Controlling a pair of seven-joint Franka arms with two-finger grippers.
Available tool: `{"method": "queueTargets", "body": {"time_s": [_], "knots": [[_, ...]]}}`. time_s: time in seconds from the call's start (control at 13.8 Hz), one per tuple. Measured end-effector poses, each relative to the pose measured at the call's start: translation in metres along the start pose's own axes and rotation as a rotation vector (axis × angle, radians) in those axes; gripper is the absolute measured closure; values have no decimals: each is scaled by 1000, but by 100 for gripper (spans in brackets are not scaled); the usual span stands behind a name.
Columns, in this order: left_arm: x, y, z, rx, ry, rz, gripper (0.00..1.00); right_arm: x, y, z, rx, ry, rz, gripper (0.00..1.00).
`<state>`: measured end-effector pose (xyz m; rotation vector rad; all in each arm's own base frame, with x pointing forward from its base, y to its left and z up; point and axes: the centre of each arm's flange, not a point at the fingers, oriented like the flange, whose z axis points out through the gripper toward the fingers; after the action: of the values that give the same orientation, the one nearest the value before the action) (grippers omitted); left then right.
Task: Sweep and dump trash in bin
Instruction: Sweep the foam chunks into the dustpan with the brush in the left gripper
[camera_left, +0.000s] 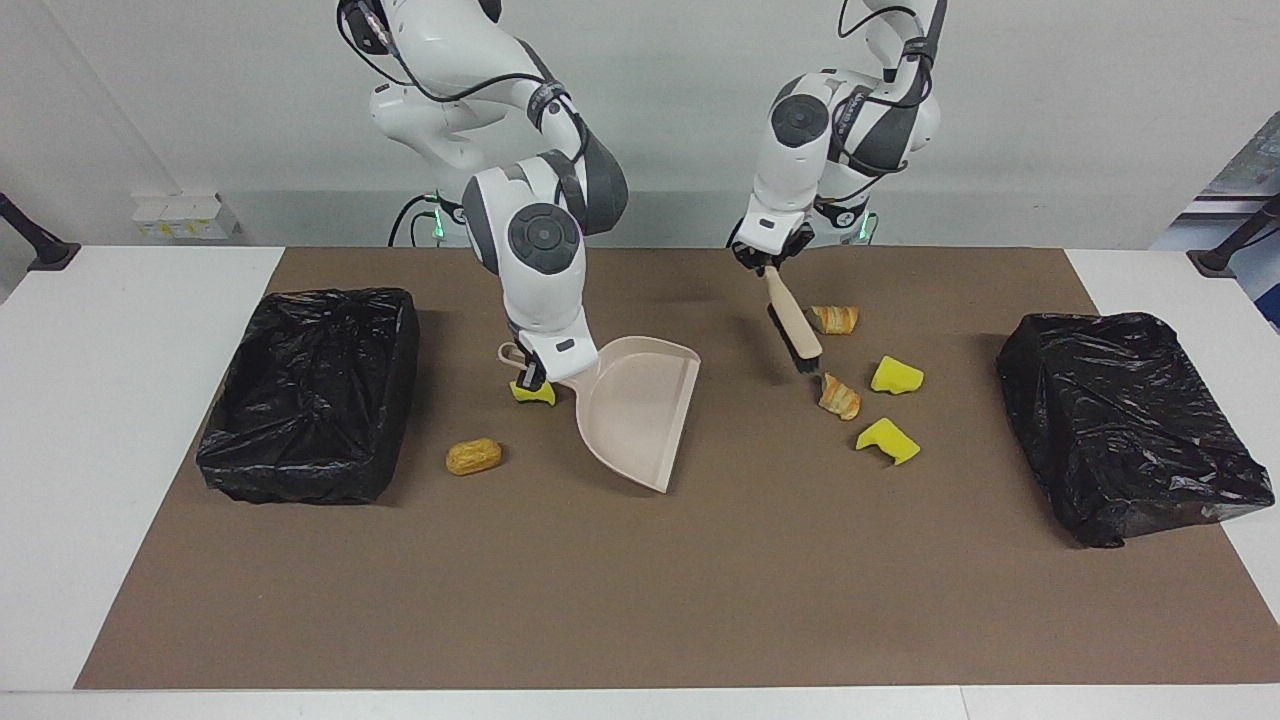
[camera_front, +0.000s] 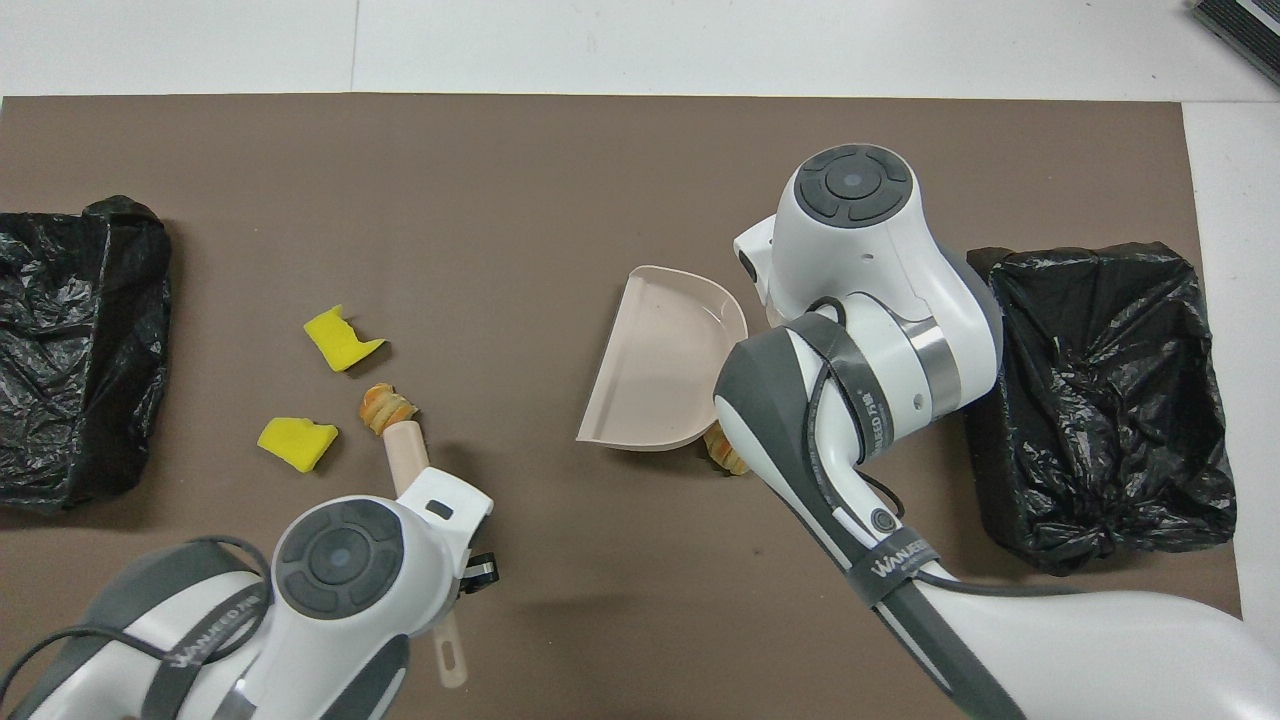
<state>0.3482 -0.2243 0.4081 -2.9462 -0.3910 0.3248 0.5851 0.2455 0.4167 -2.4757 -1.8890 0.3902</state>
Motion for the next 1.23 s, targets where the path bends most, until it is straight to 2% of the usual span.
{"method": "queueTargets", "body": {"time_s": [0.14,0.36,0.51,0.65,0.8,1.01,1.23], "knots": [[8,-31,-2,49,-39,-55,74,12,-8,2,-58,9,-30,67],[2,-68,14,80,-86,-130,74,25,-27,14,-151,2,-78,67],[-5,-92,31,88,-108,-180,74,23,-40,26,-207,-24,-115,67],[-9,-108,43,92,-123,-214,74,13,-53,38,-229,-54,-139,67],[-8,-109,49,86,-114,-255,74,7,-61,42,-236,-53,-145,67],[12,-92,62,35,-55,-313,74,4,-65,43,-235,-56,-147,67],[35,-73,73,25,-49,-311,74,5,-67,46,-228,-64,-152,67]]}}
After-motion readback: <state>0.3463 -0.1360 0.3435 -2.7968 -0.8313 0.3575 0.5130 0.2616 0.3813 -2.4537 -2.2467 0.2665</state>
